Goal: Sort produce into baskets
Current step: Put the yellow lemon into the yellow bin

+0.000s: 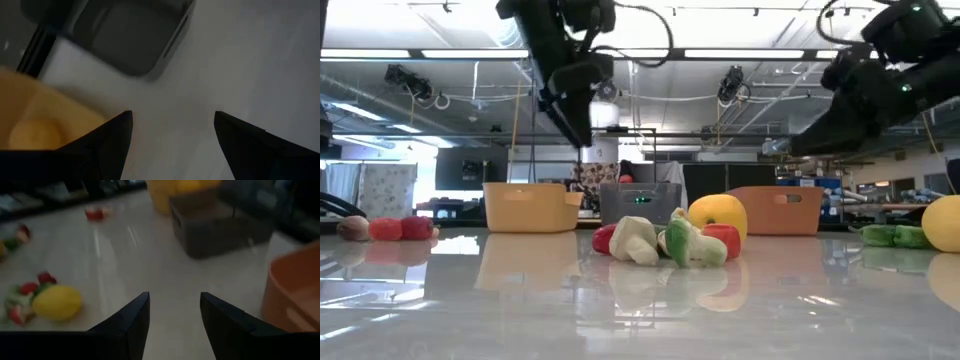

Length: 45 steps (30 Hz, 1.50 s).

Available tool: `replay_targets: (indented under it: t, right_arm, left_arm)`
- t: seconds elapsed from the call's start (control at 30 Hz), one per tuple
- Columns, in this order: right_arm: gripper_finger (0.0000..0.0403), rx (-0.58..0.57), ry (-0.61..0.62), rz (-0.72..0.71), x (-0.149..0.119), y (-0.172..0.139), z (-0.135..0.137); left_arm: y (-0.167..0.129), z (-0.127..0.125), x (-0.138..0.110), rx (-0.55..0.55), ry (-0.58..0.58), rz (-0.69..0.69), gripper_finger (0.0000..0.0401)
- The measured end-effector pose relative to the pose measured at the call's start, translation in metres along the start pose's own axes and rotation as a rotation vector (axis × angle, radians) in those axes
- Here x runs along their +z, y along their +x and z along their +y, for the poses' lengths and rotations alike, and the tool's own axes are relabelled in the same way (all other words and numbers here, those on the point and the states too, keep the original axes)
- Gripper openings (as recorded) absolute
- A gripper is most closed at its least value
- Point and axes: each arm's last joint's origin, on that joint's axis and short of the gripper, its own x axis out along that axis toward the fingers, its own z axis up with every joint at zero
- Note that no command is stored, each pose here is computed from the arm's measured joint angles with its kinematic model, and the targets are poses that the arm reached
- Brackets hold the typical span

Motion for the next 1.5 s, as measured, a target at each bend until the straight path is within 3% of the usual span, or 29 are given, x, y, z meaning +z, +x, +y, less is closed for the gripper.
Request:
replay_targets:
  t: [0.27, 0.43, 0.7, 0.97, 1.03, 1.2, 1.37, 1.5]
  right_arm:
    - [0.0188, 0.099, -0.030, 0.248, 0.030, -0.011, 0.018]
    - [0.0188, 0.156, 0.051, 0.308, 0.040, -0.007, 0.041]
    - [0.0188, 0.049, 0.330, 0.568, 0.035, -0.010, 0.070]
    - [0.0188, -0.052, 0.336, 0.815, 0.033, -0.028, 0.099]
    - [0.0188, -0.018, 0.248, 0.863, 0.035, -0.033, 0.107]
    - [0.0188, 0.107, -0.113, 0.920, 0.033, -0.039, 0.125]
    - [0.0195, 0.194, -0.511, 0.949, 0.017, -0.031, 0.139]
    - [0.0216, 0.231, -0.759, 0.979, 0.002, -0.022, 0.147]
  left_arm:
    - [-0.003, -0.011, 0.011, -0.060, 0.095, -0.132, 0.0286]
    - [0.006, -0.020, 0.016, -0.099, 0.152, -0.166, 0.0286]
    - [0.028, -0.039, 0.015, -0.123, 0.212, -0.133, 0.0286]
    - [0.047, -0.077, 0.012, -0.176, 0.268, -0.176, 0.0286]
    - [0.051, -0.088, 0.010, -0.190, 0.278, -0.181, 0.0286]
    - [0.056, -0.112, 0.002, -0.225, 0.287, -0.177, 0.0286]
    - [0.049, -0.130, -0.006, -0.256, 0.282, -0.176, 0.0286]
    - [0.043, -0.143, -0.014, -0.262, 0.286, -0.178, 0.0286]
